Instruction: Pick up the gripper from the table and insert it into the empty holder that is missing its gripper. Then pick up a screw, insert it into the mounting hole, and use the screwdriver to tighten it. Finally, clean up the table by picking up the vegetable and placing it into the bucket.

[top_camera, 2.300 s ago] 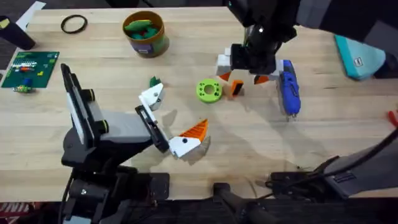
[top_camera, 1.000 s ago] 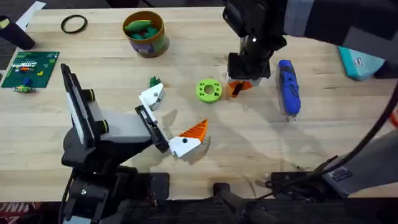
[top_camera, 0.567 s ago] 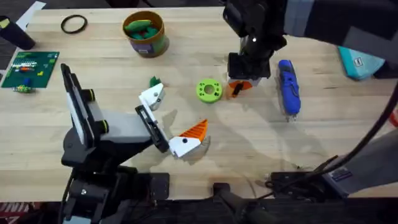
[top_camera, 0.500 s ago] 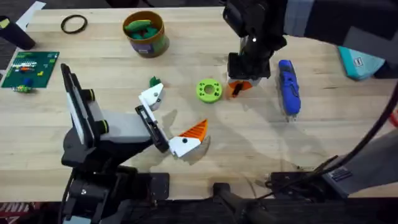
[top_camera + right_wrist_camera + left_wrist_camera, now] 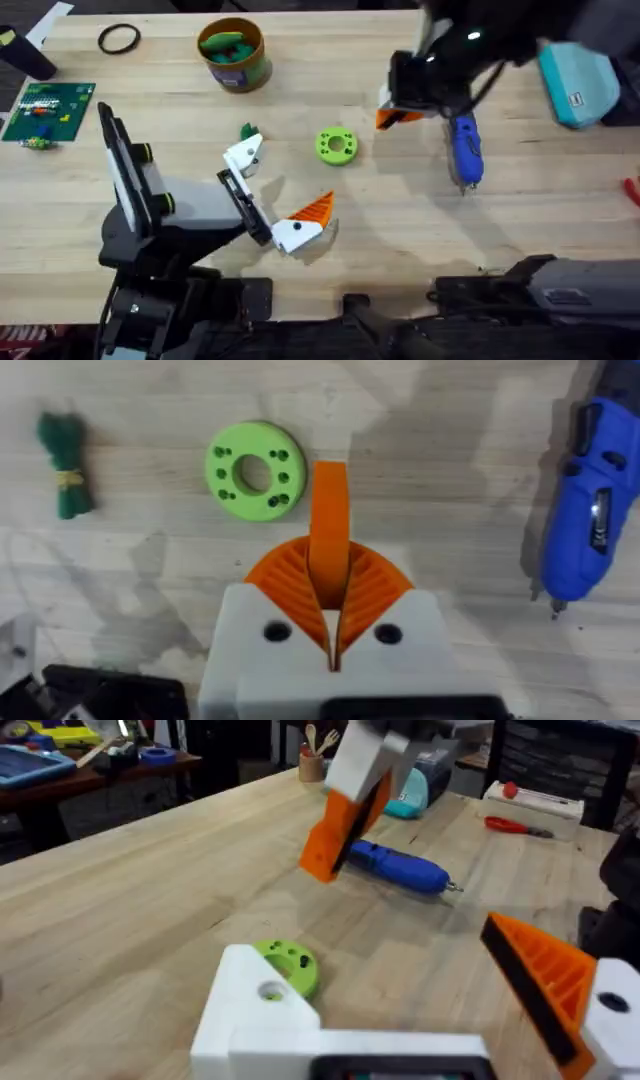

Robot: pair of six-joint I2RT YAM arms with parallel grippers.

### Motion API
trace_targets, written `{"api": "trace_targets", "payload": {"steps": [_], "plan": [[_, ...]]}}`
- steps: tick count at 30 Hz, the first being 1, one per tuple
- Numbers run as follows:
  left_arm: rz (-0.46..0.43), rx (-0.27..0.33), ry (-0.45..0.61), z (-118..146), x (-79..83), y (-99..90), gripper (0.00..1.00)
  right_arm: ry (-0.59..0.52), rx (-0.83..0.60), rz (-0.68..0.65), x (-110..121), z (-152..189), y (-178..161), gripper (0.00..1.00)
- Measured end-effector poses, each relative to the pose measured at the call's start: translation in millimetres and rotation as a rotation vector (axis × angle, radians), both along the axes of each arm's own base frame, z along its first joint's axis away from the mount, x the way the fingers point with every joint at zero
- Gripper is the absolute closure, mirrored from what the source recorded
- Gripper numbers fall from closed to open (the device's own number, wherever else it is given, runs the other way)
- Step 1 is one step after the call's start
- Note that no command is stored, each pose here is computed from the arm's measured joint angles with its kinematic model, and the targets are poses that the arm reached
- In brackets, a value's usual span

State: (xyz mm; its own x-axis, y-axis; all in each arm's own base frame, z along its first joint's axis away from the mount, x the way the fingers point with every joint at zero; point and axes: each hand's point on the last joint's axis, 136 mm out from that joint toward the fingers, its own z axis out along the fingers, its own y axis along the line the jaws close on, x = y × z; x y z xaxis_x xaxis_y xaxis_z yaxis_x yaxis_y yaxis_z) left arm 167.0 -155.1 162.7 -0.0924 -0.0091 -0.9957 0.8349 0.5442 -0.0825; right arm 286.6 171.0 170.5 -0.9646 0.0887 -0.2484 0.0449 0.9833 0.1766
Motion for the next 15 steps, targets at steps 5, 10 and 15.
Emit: {"api": "trace_targets", "payload": {"steps": [5, 10, 15], "plan": [[0.0, 0.0, 0.0, 0.0, 0.0, 0.0, 0.018, -0.094, 0.044, 0.026, -9.7, 34.6, -5.8, 0.994], [0.0, 0.0, 0.0, 0.0, 0.0, 0.0, 0.018, -0.17, 0.091, 0.061, -19.1, 60.8, -8.1, 0.994], [0.0, 0.0, 0.0, 0.0, 0.0, 0.0, 0.018, -0.234, 0.182, 0.094, -26.4, 85.1, -0.8, 0.994]]}}
